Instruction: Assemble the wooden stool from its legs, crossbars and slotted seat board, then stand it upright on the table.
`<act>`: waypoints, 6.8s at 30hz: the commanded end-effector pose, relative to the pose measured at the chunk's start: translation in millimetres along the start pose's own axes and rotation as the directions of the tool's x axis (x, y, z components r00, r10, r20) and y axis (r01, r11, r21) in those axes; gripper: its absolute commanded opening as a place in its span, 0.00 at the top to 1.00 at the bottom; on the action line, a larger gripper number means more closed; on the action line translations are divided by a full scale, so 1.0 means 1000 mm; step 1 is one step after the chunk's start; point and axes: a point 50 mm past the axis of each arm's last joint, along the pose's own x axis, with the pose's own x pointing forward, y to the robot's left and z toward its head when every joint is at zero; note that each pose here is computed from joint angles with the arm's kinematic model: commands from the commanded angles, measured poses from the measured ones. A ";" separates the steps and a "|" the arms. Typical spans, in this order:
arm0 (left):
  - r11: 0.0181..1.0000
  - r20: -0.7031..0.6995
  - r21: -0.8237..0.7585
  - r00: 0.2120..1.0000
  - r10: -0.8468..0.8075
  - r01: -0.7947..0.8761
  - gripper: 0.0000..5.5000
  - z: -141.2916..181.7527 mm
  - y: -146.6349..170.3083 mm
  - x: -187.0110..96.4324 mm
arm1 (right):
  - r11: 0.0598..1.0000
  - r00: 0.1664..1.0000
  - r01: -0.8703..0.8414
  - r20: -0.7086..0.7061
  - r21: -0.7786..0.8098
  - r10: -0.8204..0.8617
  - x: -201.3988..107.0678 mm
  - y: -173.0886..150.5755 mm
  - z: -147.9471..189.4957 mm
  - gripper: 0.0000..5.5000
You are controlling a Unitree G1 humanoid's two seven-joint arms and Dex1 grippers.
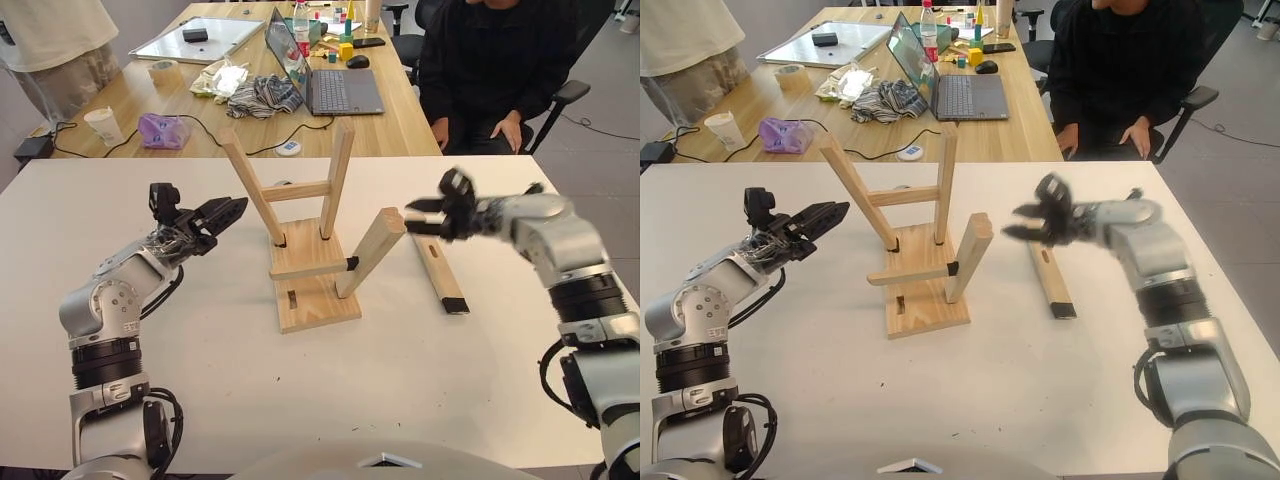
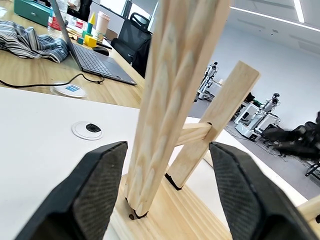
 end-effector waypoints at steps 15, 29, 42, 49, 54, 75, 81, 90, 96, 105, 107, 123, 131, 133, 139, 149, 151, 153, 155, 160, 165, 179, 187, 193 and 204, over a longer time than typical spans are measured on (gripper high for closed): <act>0.997 -0.017 -0.003 0.997 0.074 -0.074 0.46 -0.012 0.008 0.003 | 0.691 0.802 -0.593 0.220 0.413 0.556 0.006 0.141 -0.044 1.00; 0.991 0.061 0.026 0.989 0.132 -0.134 0.46 0.003 0.004 -0.020 | 0.879 0.926 0.148 0.249 0.452 -0.284 -0.053 0.010 0.018 0.96; 0.946 0.214 0.052 0.929 0.302 -0.320 0.46 0.012 -0.006 -0.008 | 0.882 0.814 0.422 -0.515 0.208 -0.268 -0.042 0.065 -0.119 0.41; 0.939 0.201 0.073 0.927 0.316 -0.335 0.46 0.004 -0.005 -0.005 | 0.844 0.720 0.460 -0.672 0.274 -0.174 -0.057 0.084 -0.171 0.53; 0.940 0.270 0.072 0.914 0.303 -0.334 0.46 0.022 -0.006 -0.005 | 0.828 0.802 0.503 -0.493 0.250 -0.338 -0.048 0.065 -0.150 0.63; 0.565 0.187 -0.052 0.563 -0.805 0.824 0.27 0.076 -0.144 0.027 | 0.624 0.577 -0.780 0.333 -0.045 0.746 0.013 0.121 0.085 0.63; 0.589 0.128 -0.034 0.588 -0.798 0.807 0.27 0.074 -0.138 0.021 | 0.660 0.606 -0.751 0.366 -0.030 0.706 0.013 0.103 0.090 0.63; 0.610 0.118 0.006 0.605 -0.788 0.793 0.27 0.076 -0.138 0.025 | 0.657 0.635 -0.738 0.167 -0.157 0.754 0.019 0.107 0.078 0.63; 0.569 0.116 -0.022 0.568 -0.815 0.822 0.41 0.071 -0.142 0.024 | 0.621 0.607 -0.774 0.134 -0.123 0.783 0.022 0.113 0.067 0.63; 0.601 0.172 0.016 0.590 -0.789 0.799 0.55 0.080 -0.133 0.024 | 0.647 0.630 -0.751 0.148 -0.133 0.762 0.024 0.109 0.066 0.63; 0.607 0.187 0.033 0.592 -0.784 0.794 0.56 0.084 -0.130 0.023 | 0.665 0.646 -0.735 0.163 -0.131 0.746 0.025 0.108 0.068 0.52; 0.833 0.173 0.198 0.819 -0.548 0.516 0.63 0.100 -0.076 -0.033 | 0.839 0.778 -0.539 0.341 -0.066 0.527 0.003 0.055 0.088 0.29; 0.907 0.216 0.210 0.887 -0.407 0.365 0.63 0.058 -0.028 -0.056 | 0.857 0.806 -0.513 0.322 -0.038 0.497 0.004 0.055 0.072 0.29; 0.906 0.188 0.222 0.896 -0.402 0.359 0.63 0.048 -0.022 -0.059 | 0.856 0.806 -0.515 0.320 -0.035 0.498 0.003 0.057 0.069 0.29; 0.910 0.214 0.206 0.891 -0.400 0.359 0.63 0.023 -0.007 -0.063 | 0.856 0.806 -0.516 0.324 -0.027 0.496 0.001 0.060 0.065 0.29; 0.920 0.225 0.176 0.896 -0.383 0.349 0.63 -0.037 0.009 -0.058 | 0.829 0.787 -0.560 0.307 -0.008 0.535 0.004 0.060 0.062 0.29; 0.925 0.258 0.156 0.890 -0.377 0.346 0.63 -0.041 0.010 -0.059 | 0.824 0.785 -0.567 0.298 -0.006 0.543 0.005 0.059 0.062 0.29; 0.922 0.292 0.137 0.875 -0.387 0.362 0.63 -0.042 0.007 -0.059 | 0.821 0.784 -0.571 0.292 -0.005 0.547 0.006 0.057 0.062 0.29; 0.917 0.318 0.140 0.860 -0.400 0.375 0.63 -0.040 0.004 -0.059 | 0.819 0.785 -0.574 0.284 -0.003 0.551 0.006 0.056 0.061 0.29; 0.893 0.328 0.127 0.832 -0.448 0.431 0.63 -0.044 -0.010 -0.052 | 0.815 0.785 -0.579 0.273 0.001 0.557 0.008 0.056 0.059 0.29; 0.900 0.339 0.111 0.835 -0.433 0.422 0.63 -0.062 -0.013 -0.046 | 0.801 0.772 -0.598 0.264 -0.006 0.578 0.011 0.056 0.064 0.29; 0.921 0.337 0.100 0.858 -0.388 0.377 0.63 -0.077 -0.001 -0.046 | 0.776 0.755 -0.630 0.235 0.001 0.612 0.010 0.056 0.063 0.29; 0.903 0.236 0.105 0.872 -0.429 0.415 0.63 -0.082 -0.001 -0.050 | 0.772 0.752 -0.636 0.229 0.001 0.619 0.010 0.057 0.062 0.29; 0.856 0.056 0.175 0.863 -0.502 0.487 0.63 -0.074 0.002 -0.046 | 0.773 0.752 -0.634 0.232 0.002 0.616 0.009 0.059 0.061 0.29; 0.757 -0.088 0.266 0.797 -0.597 0.596 0.63 -0.047 -0.011 -0.017 | 0.778 0.758 -0.628 0.231 0.007 0.610 0.007 0.063 0.057 0.29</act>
